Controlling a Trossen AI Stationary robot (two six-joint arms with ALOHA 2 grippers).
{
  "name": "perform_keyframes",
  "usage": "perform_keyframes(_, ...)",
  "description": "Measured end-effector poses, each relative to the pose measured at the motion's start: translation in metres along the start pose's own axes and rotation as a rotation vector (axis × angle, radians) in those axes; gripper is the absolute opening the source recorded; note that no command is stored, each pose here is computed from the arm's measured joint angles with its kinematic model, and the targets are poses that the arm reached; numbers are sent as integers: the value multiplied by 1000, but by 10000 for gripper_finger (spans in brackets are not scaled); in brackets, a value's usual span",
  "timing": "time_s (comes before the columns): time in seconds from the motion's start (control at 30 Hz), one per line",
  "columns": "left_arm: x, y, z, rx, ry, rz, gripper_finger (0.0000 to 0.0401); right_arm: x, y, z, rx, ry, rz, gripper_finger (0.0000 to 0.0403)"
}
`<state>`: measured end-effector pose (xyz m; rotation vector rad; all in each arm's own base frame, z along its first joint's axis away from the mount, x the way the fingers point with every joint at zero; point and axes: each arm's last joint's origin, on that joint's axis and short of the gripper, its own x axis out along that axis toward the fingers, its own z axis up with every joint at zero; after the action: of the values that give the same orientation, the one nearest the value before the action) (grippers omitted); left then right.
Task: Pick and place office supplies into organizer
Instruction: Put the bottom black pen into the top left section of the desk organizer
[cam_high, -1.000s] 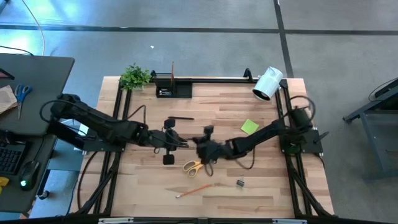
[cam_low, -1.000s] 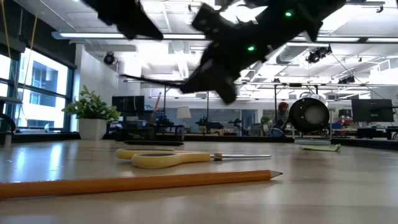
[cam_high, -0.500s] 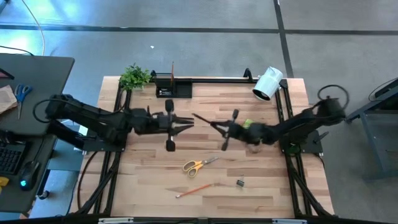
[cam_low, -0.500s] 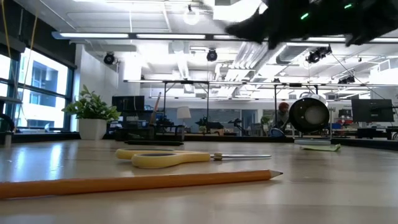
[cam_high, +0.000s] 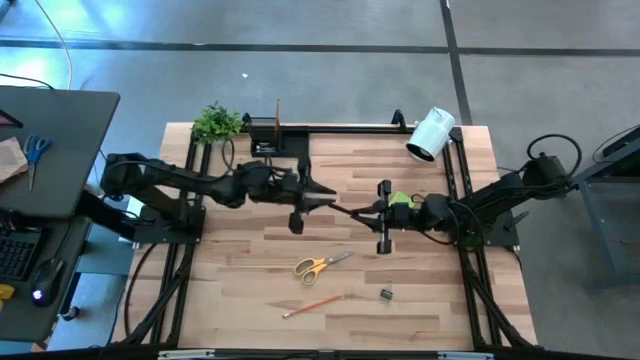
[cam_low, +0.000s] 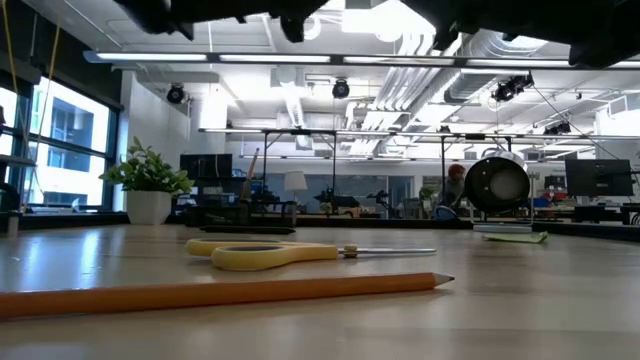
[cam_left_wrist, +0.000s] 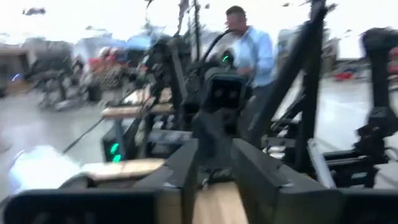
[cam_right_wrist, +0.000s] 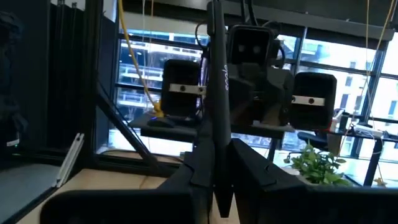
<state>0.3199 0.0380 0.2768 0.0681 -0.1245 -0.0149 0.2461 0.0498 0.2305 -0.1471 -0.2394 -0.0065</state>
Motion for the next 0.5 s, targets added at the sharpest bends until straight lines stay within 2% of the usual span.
perform_keyframes(0.13, 4, -2, -2, 32, -58, -69, 148, 0, 0, 2, 4, -20, 21, 23)
perform_keyframes(0.27, 4, -3, -2, 58, -64, -114, 184, 0, 1, 2, 12, -24, 43, 23)
perform_keyframes(0.37, 4, -3, -1, 61, -76, -120, 194, 0, 1, 0, 8, 1, 27, 21)
perform_keyframes(0.5, 5, -9, 1, 67, -100, -144, 184, 0, 0, -4, 9, 48, -22, 24)
